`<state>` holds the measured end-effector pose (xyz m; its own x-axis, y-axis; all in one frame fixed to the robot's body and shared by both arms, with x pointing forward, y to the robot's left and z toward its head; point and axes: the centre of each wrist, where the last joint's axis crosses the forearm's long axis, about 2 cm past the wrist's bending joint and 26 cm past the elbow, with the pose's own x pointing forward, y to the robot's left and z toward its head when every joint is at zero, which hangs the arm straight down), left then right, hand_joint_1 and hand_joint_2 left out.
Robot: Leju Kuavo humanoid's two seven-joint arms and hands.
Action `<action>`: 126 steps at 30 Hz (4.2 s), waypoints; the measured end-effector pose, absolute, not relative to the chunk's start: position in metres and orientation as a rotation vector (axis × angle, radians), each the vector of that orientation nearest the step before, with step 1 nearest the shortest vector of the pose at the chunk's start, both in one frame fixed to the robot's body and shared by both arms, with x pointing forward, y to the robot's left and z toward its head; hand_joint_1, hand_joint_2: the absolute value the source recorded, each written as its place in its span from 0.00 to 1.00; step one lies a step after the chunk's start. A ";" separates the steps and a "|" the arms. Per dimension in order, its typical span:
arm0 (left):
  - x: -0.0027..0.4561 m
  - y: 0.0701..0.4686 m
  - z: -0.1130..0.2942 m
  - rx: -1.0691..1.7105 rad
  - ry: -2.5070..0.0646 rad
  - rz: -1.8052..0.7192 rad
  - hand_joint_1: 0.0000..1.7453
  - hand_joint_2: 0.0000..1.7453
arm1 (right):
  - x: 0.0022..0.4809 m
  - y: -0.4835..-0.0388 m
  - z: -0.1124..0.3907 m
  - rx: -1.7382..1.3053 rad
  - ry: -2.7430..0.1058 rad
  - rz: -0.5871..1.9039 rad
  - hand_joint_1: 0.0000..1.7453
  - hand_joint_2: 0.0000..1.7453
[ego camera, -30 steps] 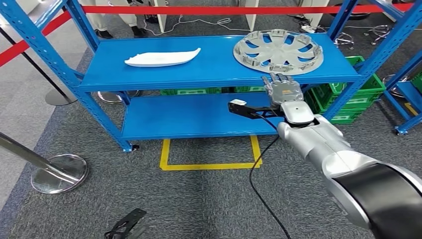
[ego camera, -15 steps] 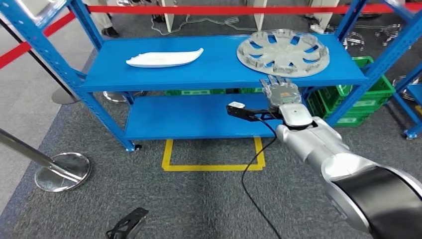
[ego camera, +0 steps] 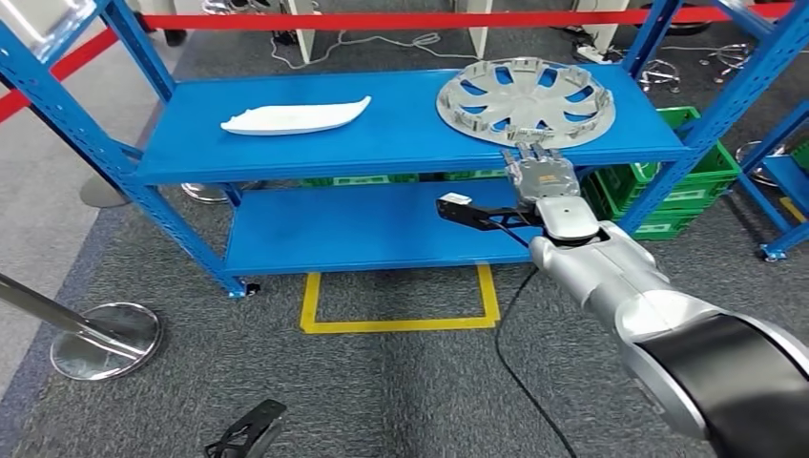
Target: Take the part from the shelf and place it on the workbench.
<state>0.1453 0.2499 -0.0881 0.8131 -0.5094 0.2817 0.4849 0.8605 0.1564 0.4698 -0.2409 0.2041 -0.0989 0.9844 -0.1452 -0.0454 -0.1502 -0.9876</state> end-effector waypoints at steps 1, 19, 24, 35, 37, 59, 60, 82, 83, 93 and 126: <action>0.145 0.250 -0.088 0.077 -0.323 -0.531 0.00 0.00 | 0.470 -0.241 0.204 -1.232 -1.165 1.415 0.00 1.00; 0.147 0.247 -0.087 0.065 -0.332 -0.531 0.00 0.00 | 0.470 -0.243 0.205 -1.240 -1.163 1.420 0.00 1.00; 0.146 0.247 -0.088 0.065 -0.332 -0.531 0.00 0.00 | 0.470 -0.243 0.204 -1.238 -1.163 1.421 0.00 1.00; 0.147 0.245 -0.087 0.062 -0.334 -0.531 0.00 0.00 | 0.472 -0.243 0.208 -1.244 -1.169 1.419 0.00 1.00; 0.147 0.245 -0.087 0.063 -0.335 -0.530 0.00 0.00 | 0.472 -0.242 0.209 -1.245 -1.171 1.419 0.00 1.00; 0.146 0.245 -0.087 0.059 -0.332 -0.531 0.00 0.00 | 0.470 -0.241 0.204 -1.234 -1.167 1.424 0.00 1.00; 0.146 0.245 -0.087 0.059 -0.332 -0.531 0.00 0.00 | 0.470 -0.241 0.204 -1.233 -1.168 1.425 0.00 1.00; 0.143 0.245 -0.088 0.053 -0.324 -0.535 0.00 0.00 | 0.468 -0.237 0.200 -1.214 -1.162 1.443 0.00 1.00; 0.143 0.245 -0.088 0.053 -0.325 -0.535 0.00 0.00 | 0.468 -0.237 0.201 -1.217 -1.164 1.442 0.00 1.00; 0.142 0.245 -0.089 0.053 -0.325 -0.538 0.00 0.00 | 0.468 -0.236 0.201 -1.217 -1.161 1.447 0.00 1.00; 0.144 0.242 -0.088 0.048 -0.330 -0.555 0.00 0.00 | 0.469 -0.286 0.192 -1.201 -0.757 1.355 0.00 1.00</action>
<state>0.1439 0.2422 -0.0879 0.7988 -0.5244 0.2948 0.5092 0.8504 0.1327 0.4686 -0.2856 0.1920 0.1355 0.9644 -0.2272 -0.3117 -0.1762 -0.9337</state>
